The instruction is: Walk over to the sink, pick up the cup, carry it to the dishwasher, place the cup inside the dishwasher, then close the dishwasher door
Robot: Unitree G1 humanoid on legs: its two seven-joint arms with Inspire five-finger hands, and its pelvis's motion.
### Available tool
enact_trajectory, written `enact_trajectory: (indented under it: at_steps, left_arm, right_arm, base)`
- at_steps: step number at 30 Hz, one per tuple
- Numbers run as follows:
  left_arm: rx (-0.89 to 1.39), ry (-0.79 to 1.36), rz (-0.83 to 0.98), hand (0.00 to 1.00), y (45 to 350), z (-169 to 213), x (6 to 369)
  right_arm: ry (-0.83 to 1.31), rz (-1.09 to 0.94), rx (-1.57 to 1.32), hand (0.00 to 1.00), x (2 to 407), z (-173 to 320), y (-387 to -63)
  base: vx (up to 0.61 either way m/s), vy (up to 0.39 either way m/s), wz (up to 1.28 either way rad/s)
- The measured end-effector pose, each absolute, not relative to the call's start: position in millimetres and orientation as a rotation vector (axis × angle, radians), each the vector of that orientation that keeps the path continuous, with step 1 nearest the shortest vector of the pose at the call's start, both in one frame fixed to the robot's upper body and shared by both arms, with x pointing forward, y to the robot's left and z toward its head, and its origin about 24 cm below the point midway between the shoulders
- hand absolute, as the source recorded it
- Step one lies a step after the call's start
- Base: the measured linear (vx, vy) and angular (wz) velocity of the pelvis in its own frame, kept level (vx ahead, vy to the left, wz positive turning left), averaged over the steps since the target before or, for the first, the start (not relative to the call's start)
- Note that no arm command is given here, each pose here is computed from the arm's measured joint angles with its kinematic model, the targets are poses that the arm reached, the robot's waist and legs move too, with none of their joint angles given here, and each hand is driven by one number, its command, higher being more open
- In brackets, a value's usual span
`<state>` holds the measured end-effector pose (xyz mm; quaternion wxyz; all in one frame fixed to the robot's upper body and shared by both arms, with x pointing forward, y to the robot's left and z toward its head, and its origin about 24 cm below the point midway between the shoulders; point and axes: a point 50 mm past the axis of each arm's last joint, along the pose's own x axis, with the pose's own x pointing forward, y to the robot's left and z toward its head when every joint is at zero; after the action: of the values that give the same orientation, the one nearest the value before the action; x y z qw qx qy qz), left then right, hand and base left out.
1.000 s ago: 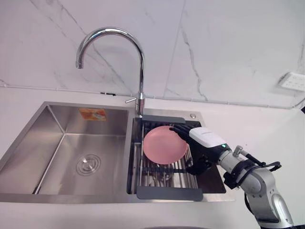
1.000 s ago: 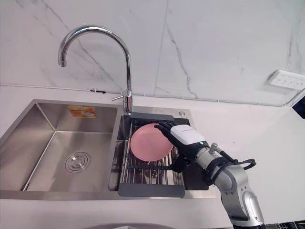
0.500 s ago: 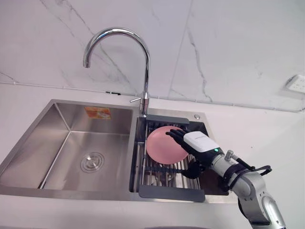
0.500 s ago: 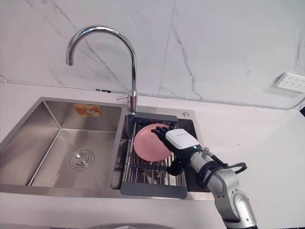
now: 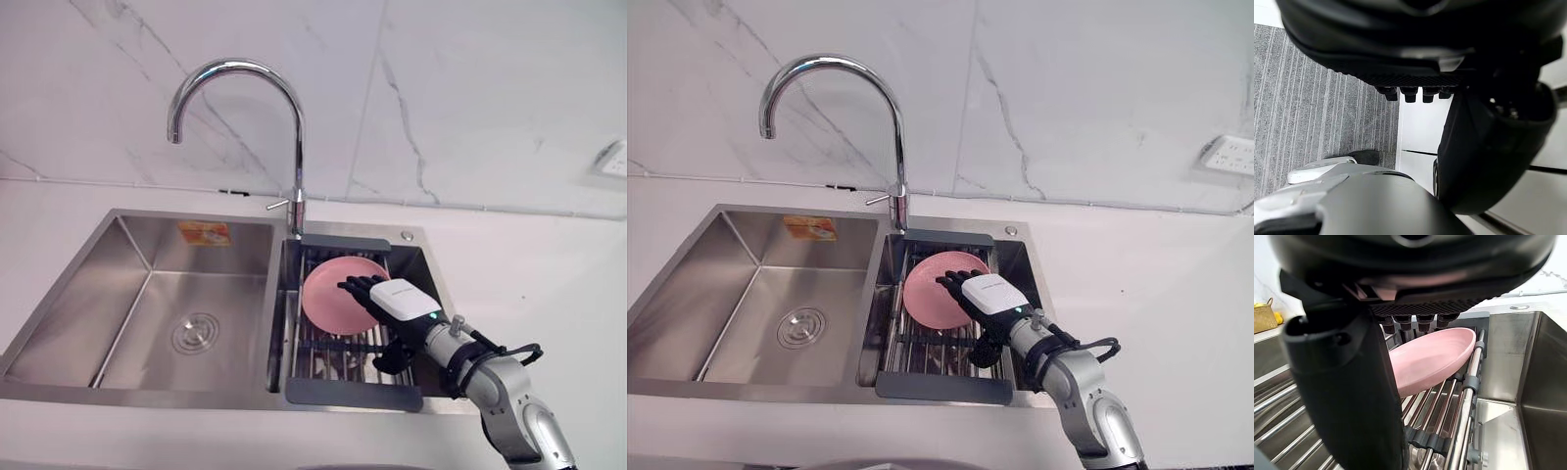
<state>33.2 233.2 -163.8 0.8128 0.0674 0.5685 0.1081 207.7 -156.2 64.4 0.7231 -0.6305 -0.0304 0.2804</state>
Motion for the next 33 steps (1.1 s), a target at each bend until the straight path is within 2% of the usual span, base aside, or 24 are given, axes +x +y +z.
enact_trajectory:
  at_steps: [16, 17, 26, 33]
  left_arm:
    - [0.147, 1.207, 0.225, 1.0, 232.6, -163.6, 34.7]
    - [0.147, 1.206, 0.224, 1.0, 232.6, -163.5, 35.1]
    - [0.158, 1.188, 0.212, 1.0, 232.0, -162.3, 38.7]
    - [0.159, 1.181, 0.212, 1.0, 232.0, -161.8, 40.0]
  right_arm:
    - [-0.132, 0.482, -1.529, 1.0, 211.3, 57.2, -159.0]
    - [-0.136, 0.48, -1.528, 0.0, 211.2, 57.2, -158.5]
    - [-0.13, 0.503, -1.51, 0.0, 210.5, 46.5, -154.4]
    - [-0.295, 0.361, -1.509, 0.0, 220.6, 61.7, -148.7]
  base:
    - [-0.03, -0.023, 0.02]
    - [-0.05, -0.03, 0.04]
    - [-0.04, -0.024, 0.03]
    - [-0.03, -0.017, 0.01]
